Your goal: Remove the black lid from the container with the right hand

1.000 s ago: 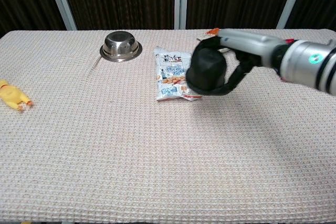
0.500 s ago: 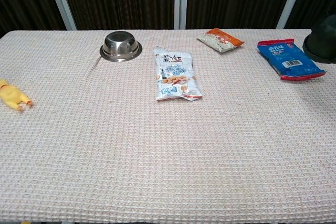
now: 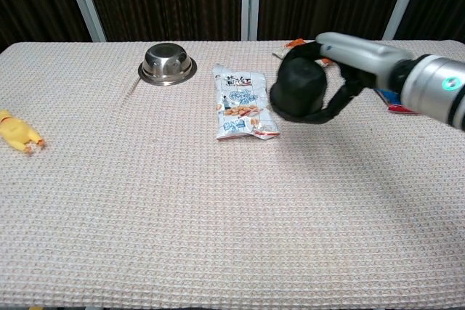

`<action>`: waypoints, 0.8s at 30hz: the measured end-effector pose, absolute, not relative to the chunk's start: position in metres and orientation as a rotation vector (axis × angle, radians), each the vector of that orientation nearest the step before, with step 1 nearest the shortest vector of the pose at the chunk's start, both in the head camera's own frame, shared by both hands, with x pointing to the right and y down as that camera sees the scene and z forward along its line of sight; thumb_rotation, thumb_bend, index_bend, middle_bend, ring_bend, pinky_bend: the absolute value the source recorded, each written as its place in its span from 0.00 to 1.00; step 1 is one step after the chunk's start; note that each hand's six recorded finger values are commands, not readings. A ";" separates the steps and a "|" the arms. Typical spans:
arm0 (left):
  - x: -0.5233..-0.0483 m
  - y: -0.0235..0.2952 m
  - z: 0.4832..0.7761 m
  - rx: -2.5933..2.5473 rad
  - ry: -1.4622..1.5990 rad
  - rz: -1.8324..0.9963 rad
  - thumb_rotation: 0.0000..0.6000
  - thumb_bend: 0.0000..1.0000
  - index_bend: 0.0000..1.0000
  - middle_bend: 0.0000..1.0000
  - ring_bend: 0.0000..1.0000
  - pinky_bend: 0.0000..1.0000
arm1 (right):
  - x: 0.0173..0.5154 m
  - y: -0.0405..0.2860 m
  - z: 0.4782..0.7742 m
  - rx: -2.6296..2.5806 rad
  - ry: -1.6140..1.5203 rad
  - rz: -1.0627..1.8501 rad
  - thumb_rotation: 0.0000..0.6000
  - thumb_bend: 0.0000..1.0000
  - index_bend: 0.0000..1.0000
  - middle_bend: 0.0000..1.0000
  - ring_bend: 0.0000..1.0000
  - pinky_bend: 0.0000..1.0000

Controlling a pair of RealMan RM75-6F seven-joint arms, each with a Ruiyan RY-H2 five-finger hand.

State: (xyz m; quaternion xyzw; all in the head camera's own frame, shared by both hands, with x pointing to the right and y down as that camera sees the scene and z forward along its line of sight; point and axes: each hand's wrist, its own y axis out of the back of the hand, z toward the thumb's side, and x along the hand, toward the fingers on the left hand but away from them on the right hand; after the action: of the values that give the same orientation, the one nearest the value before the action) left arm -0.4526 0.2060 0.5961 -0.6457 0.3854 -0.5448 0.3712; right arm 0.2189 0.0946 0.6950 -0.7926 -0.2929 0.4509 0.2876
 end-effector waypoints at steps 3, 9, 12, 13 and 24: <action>-0.449 0.206 0.596 -1.654 0.980 -1.382 1.00 0.09 0.15 0.07 0.00 0.13 | 0.303 0.088 0.687 -1.981 -0.834 1.370 1.00 0.19 0.37 0.45 0.08 0.00; -0.446 0.206 0.597 -1.654 0.988 -1.359 1.00 0.09 0.15 0.07 0.00 0.13 | 0.387 0.103 0.674 -1.915 -0.925 1.508 1.00 0.18 0.37 0.45 0.08 0.00; -0.447 0.206 0.598 -1.653 0.986 -1.362 1.00 0.09 0.15 0.07 0.00 0.13 | 0.361 0.110 0.682 -1.973 -0.855 1.443 1.00 0.19 0.37 0.45 0.08 0.00; -0.448 0.207 0.598 -1.653 0.985 -1.365 1.00 0.09 0.15 0.07 0.00 0.13 | 0.345 0.113 0.687 -1.998 -0.822 1.410 1.00 0.19 0.37 0.45 0.08 0.00; -0.452 0.210 0.599 -1.652 0.981 -1.383 1.00 0.09 0.15 0.07 0.00 0.13 | 0.319 0.127 0.712 -2.019 -0.739 1.403 1.00 0.18 0.37 0.45 0.08 0.00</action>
State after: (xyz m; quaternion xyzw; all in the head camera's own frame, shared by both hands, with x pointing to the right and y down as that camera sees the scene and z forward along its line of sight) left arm -0.4518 0.2097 0.5993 -0.6462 0.3838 -0.5410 0.3773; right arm 0.3190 0.1273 0.7115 -0.7543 -0.2760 0.5241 0.2833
